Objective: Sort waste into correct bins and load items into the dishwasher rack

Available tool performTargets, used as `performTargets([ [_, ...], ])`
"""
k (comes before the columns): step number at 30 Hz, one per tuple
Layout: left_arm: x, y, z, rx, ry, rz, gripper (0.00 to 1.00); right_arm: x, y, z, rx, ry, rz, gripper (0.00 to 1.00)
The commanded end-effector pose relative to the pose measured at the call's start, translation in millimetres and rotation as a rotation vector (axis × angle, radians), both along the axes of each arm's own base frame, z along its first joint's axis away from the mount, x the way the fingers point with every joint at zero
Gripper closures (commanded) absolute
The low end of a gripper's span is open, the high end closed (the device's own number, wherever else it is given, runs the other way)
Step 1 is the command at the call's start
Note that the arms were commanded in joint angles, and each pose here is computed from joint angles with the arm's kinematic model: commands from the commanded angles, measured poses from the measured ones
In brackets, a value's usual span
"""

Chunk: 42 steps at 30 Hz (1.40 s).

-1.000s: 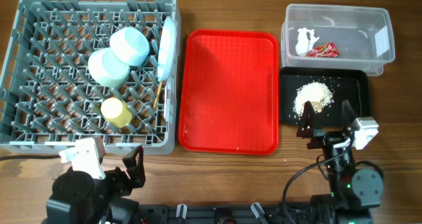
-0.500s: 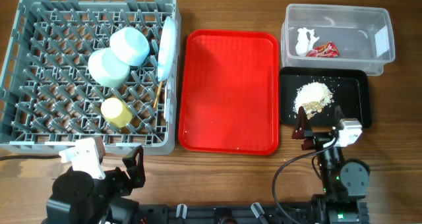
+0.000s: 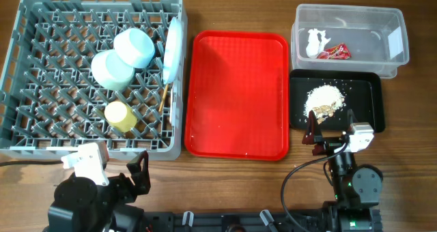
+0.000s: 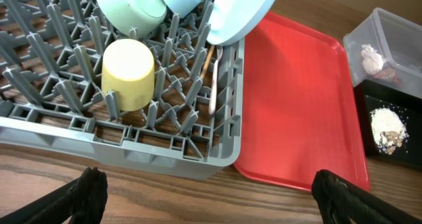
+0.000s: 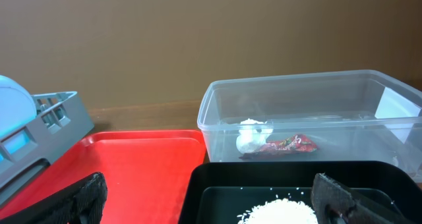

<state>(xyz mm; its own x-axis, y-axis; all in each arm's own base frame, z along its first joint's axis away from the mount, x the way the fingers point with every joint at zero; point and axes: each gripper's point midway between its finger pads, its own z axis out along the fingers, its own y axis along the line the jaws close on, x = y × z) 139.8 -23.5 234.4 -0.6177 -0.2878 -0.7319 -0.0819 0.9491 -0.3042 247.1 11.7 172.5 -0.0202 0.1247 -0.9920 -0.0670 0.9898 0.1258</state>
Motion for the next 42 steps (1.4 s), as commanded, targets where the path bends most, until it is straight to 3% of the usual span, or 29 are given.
performTargets([
  [1, 0, 2, 1, 0.004, -0.009, 0.010, 0.00, -1, 1, 3, -0.018, -0.017, 0.010, 0.00],
  [9, 0, 2, 1, 0.004, -0.011, 0.013, 0.00, -1, 1, 3, -0.018, -0.017, 0.010, 0.00],
  [17, 21, 26, -24, -0.013, -0.076, 0.196, 0.00, -1, 1, 3, -0.018, -0.017, 0.010, 0.00],
  [25, 68, 35, -71, -0.063, -0.336, 0.254, 0.00, -1, 1, 3, -0.018, -0.017, 0.010, 0.00],
  [35, 106, 35, -44, -0.012, -0.709, 0.201, 0.00, -1, 1, 3, -0.018, -0.017, 0.010, 0.00],
  [42, 106, 31, -77, 0.045, -0.588, 0.162, 0.00, -1, 1, 3, -0.018, -0.017, 0.010, 0.00],
])
